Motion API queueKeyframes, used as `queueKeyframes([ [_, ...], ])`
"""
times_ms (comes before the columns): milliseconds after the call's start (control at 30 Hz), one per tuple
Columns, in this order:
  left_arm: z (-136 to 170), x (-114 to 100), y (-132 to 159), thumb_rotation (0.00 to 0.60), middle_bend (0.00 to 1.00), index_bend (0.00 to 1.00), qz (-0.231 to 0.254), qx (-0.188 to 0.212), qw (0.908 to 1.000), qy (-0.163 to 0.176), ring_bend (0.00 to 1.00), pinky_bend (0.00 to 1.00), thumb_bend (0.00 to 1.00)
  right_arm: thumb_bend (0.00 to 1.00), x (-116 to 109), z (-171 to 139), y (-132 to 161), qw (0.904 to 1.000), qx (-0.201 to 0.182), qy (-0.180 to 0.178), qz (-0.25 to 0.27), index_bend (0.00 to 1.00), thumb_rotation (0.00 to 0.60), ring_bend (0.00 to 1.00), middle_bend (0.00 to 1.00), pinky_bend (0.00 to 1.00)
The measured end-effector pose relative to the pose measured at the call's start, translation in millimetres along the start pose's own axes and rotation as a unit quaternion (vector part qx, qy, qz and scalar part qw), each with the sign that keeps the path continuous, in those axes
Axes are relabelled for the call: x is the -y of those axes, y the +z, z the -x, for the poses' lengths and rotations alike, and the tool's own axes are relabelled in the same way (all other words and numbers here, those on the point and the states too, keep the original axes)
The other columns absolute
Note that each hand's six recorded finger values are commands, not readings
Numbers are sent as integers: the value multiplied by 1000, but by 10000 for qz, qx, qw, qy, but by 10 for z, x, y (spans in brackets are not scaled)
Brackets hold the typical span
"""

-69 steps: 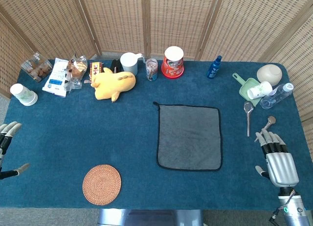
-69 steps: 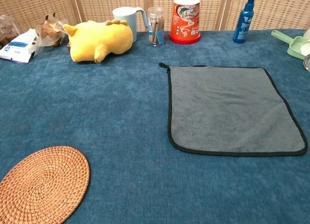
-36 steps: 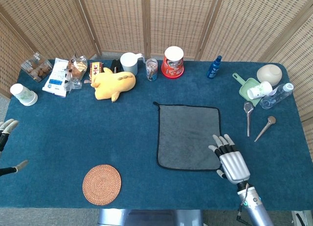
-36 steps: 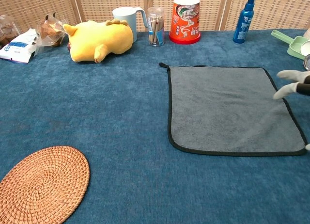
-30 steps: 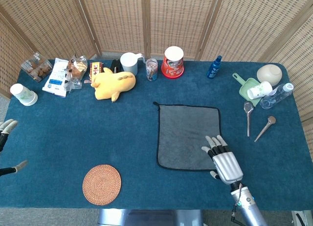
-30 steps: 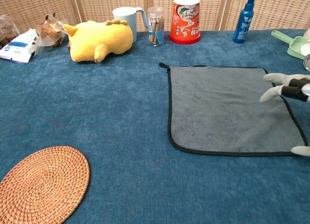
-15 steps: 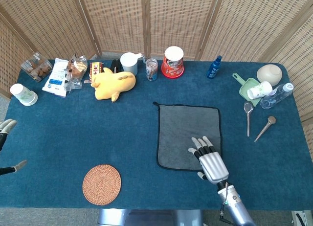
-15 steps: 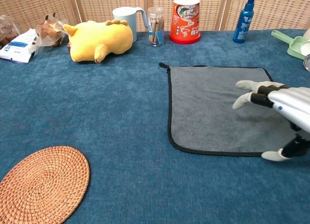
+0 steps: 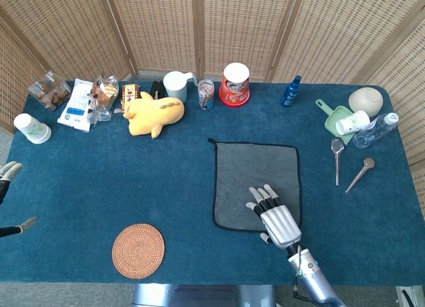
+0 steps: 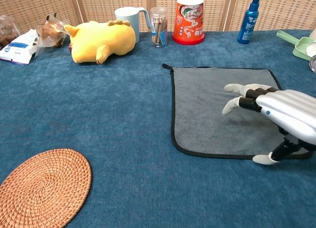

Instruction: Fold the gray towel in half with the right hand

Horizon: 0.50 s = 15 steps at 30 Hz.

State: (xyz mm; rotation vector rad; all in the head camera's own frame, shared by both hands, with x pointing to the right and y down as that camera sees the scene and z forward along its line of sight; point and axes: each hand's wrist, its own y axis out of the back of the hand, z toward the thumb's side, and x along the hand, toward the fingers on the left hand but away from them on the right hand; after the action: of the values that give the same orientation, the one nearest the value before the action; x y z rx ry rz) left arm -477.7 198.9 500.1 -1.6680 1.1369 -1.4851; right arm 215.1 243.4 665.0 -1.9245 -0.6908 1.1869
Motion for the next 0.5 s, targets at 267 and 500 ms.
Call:
queueKeyframes([
  [267, -3, 11, 5, 600, 0, 0, -13, -9, 10000, -10, 0, 0, 114, 0, 55, 78, 101, 9999, -125, 36, -7, 255, 600, 0, 0, 0],
  [500, -3, 5, -3, 600, 0, 0, 2, -21, 10000, -2, 0, 0, 114, 77, 80, 134, 119, 9999, -123, 35, -70, 269, 600, 0, 0, 0],
])
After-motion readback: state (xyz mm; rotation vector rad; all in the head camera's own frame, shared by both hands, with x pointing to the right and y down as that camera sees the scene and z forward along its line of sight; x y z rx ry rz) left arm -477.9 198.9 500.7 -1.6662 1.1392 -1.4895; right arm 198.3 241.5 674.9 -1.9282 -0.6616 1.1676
